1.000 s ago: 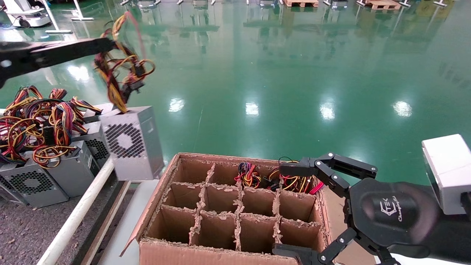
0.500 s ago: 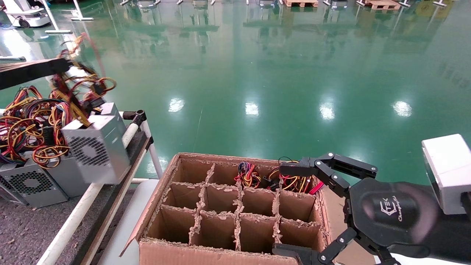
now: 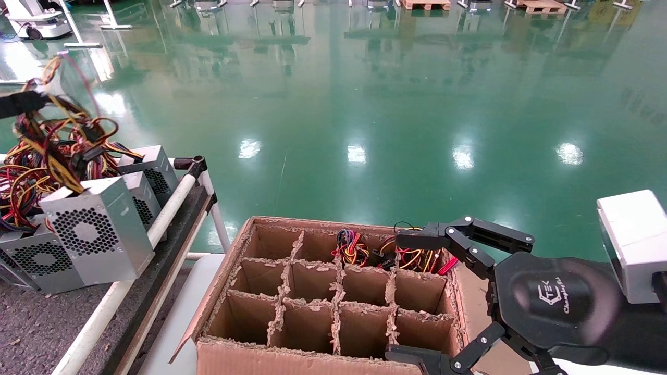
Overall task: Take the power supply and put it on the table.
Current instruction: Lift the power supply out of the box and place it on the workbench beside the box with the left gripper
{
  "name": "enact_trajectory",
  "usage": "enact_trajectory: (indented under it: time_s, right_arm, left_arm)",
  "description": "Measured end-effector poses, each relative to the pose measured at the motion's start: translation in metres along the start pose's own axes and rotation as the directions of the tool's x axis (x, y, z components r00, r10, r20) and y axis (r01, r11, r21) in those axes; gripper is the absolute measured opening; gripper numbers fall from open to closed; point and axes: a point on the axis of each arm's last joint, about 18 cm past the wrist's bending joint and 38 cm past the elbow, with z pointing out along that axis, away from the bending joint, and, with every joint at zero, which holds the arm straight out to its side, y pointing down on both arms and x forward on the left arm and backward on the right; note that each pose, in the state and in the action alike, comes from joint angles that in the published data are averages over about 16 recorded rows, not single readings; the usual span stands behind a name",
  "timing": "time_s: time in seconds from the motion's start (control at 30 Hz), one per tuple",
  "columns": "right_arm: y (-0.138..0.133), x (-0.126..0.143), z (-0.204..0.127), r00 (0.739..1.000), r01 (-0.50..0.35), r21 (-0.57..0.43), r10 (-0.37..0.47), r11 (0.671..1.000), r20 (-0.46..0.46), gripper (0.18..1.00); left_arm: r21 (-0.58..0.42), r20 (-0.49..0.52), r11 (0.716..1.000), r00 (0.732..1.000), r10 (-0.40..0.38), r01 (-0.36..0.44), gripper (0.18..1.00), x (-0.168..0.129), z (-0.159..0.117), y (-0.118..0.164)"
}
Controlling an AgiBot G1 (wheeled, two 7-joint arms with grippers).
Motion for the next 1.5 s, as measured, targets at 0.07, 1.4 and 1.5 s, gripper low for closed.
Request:
enact_trajectory:
  time_s: [0.07, 1.4, 1.5]
  right_arm:
    - [0.0, 0.0, 0.0, 1.0, 0.0, 0.0, 0.0, 1.0, 0.0, 1.0]
    - [0.0, 0.0, 0.0, 1.0, 0.0, 0.0, 0.0, 1.0, 0.0, 1.0]
    - [0.0, 0.0, 0.0, 1.0, 0.0, 0.0, 0.0, 1.0, 0.0, 1.0]
  left_arm:
    - [-0.003, 0.015, 1.0, 1.0, -0.001, 0.001, 0.195, -0.001, -0.006, 0.002]
    - [-0.067, 0.12, 0.998, 0.993, -0.009, 0.017, 0.195, -0.019, -0.039, 0.055]
    - [-0.075, 0.117, 0.997, 0.993, -0.013, 0.022, 0.195, -0.019, -0.038, 0.061]
